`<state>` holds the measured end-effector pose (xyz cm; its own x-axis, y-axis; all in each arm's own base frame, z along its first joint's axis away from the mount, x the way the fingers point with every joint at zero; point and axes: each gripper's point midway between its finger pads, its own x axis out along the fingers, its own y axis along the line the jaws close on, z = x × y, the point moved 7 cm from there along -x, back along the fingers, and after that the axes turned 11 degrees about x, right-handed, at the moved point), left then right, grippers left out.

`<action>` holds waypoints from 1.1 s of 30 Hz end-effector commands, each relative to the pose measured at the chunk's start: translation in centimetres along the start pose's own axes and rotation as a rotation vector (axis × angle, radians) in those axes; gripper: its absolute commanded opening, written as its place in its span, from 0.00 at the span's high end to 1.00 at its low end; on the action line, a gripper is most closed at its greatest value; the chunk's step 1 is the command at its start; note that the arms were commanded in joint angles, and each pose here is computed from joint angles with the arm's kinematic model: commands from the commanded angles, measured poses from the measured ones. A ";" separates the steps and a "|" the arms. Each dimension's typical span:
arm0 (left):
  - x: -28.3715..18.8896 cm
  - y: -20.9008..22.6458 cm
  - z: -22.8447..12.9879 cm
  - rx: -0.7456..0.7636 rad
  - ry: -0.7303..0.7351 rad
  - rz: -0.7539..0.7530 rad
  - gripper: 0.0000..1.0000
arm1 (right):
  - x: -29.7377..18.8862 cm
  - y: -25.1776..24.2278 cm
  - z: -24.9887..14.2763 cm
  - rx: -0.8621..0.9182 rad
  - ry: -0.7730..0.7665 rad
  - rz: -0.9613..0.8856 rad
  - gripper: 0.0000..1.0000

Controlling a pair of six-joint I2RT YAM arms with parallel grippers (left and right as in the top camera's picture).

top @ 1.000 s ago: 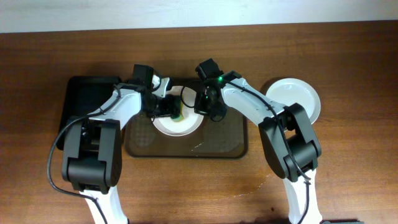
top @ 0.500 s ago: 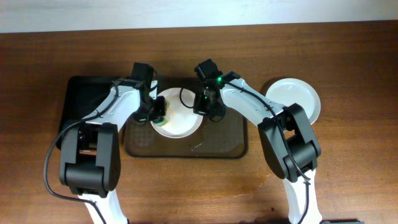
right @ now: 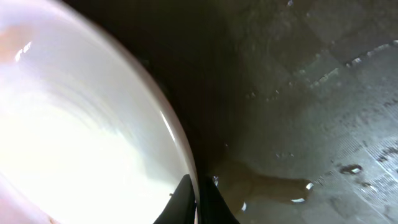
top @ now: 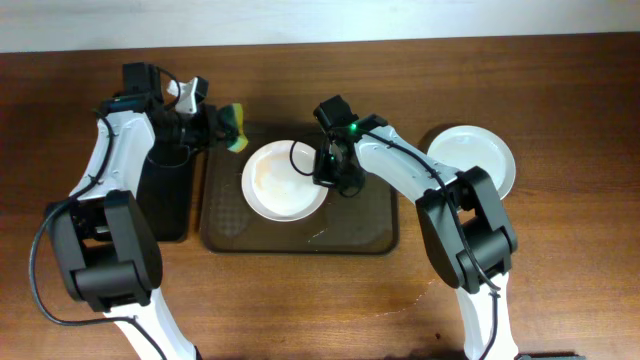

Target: Clean dirty plates on tray and stack at the side

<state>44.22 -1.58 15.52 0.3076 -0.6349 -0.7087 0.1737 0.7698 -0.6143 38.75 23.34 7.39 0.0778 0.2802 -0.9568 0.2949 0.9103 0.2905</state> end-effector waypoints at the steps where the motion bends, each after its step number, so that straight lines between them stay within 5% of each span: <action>1: -0.4 1.4 0.1 -0.023 0.005 0.110 0.99 | -4.1 -1.3 0.8 -0.047 -0.134 -0.082 0.96; 7: -0.5 2.3 0.0 -0.019 0.010 0.207 0.98 | -14.2 -2.3 -0.2 -0.129 -0.561 -0.392 0.96; 13: -0.6 2.6 0.0 -0.019 0.011 0.233 0.98 | -16.3 0.0 -3.8 -0.293 -0.837 -0.652 0.96; 24: -0.6 2.8 0.0 -0.019 0.013 0.252 0.98 | -20.7 5.9 -12.2 -0.509 -1.430 -0.857 0.96; 30: -0.6 2.8 0.0 -0.019 0.013 0.252 0.98 | -20.5 6.4 -13.4 -0.542 -1.429 -0.827 0.96; 33: -0.6 2.8 0.0 -0.019 0.013 0.252 0.98 | -17.6 5.4 -12.2 -0.542 -1.109 -0.680 0.96</action>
<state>44.25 0.77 14.10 0.3207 -0.4261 -0.8459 0.0777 0.9019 -0.4248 26.72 27.69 27.51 0.8830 -0.4532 -0.1218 0.3119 0.7607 -0.5693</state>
